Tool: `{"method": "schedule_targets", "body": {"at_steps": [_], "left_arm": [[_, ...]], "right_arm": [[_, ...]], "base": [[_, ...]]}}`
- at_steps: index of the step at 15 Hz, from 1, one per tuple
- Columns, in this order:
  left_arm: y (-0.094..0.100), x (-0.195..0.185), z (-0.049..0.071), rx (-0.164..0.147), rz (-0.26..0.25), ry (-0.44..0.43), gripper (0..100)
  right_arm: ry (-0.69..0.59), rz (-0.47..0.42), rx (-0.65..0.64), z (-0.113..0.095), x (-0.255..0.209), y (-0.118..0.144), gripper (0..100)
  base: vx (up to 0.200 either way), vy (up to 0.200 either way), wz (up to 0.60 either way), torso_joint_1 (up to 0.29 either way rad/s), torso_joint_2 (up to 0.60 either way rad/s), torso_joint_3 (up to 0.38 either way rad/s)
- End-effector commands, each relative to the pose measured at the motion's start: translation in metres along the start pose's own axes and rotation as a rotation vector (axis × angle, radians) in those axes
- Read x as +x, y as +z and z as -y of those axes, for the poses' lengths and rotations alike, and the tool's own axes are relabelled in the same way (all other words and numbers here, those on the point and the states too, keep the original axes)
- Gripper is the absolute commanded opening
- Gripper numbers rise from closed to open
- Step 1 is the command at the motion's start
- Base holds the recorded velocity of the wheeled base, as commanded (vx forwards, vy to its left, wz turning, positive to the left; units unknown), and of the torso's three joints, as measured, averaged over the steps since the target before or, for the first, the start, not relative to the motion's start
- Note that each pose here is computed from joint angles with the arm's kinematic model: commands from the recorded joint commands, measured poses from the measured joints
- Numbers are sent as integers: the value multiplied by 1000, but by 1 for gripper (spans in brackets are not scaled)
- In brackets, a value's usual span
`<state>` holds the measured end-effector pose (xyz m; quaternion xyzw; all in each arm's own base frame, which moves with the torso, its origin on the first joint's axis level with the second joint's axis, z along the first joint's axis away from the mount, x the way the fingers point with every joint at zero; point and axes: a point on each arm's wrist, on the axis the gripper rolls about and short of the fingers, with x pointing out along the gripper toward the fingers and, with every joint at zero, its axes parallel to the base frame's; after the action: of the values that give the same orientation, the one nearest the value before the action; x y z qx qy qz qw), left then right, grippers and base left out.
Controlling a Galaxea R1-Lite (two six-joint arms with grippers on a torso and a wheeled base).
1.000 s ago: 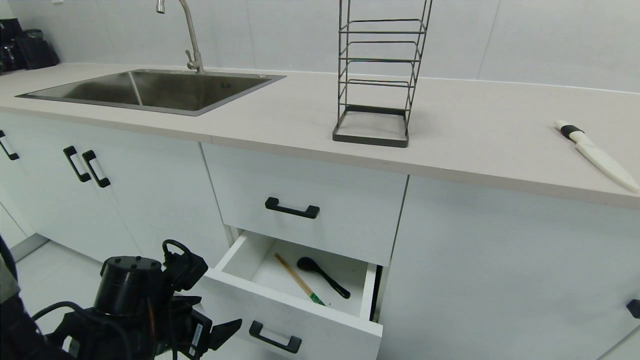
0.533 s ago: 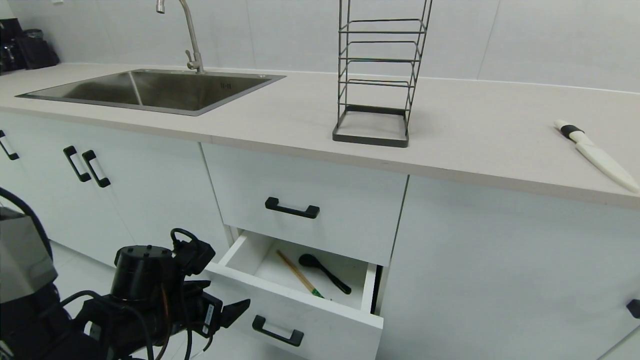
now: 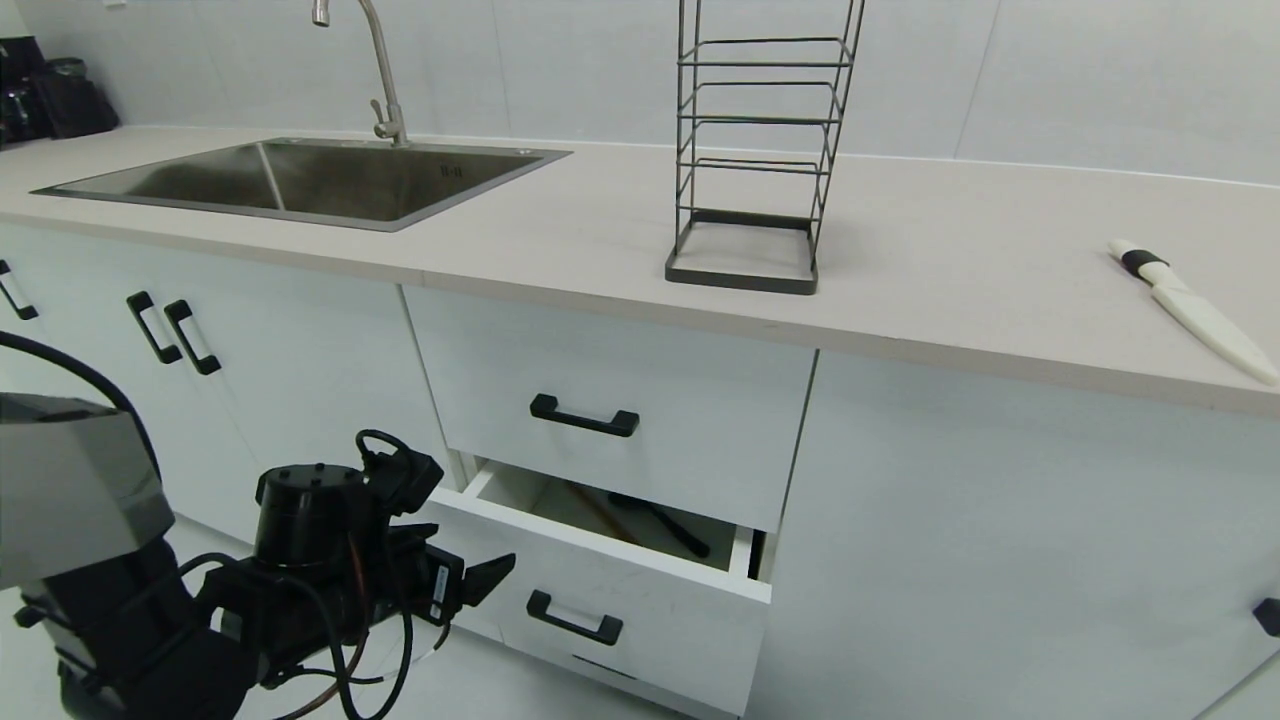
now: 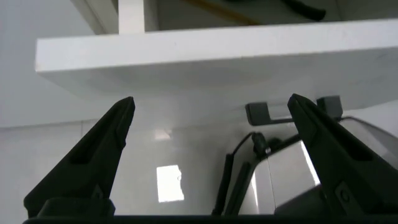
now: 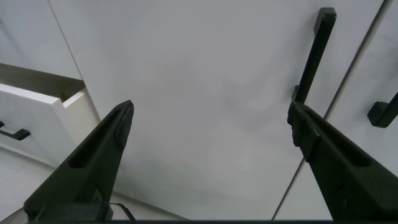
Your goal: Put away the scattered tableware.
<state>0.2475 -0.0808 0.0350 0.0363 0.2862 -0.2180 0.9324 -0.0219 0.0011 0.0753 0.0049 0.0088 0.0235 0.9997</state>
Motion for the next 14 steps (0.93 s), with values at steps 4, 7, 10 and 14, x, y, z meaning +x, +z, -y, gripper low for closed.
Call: {"method": "schedule_targets", "body": {"at_steps": [4, 7, 10, 14], "left_arm": [[-4, 10, -1, -22, 15, -2, 100], [0, 16, -2, -20, 33, -3, 100], [7, 24, -4, -27, 59, 0, 100], [-1, 43, -9, -25, 111, 6, 100]], "right_arm": [[1, -2, 0, 0, 0, 0, 100], [1, -1, 0, 0, 0, 0, 100], [1, -1, 0, 0, 0, 0, 100], [1, -1, 0, 0, 0, 0, 100]], "base": [[0, 0, 0, 0, 0, 0], [0, 0, 0, 0, 0, 0], [0, 0, 0, 0, 0, 0], [0, 0, 0, 0, 0, 0]]}}
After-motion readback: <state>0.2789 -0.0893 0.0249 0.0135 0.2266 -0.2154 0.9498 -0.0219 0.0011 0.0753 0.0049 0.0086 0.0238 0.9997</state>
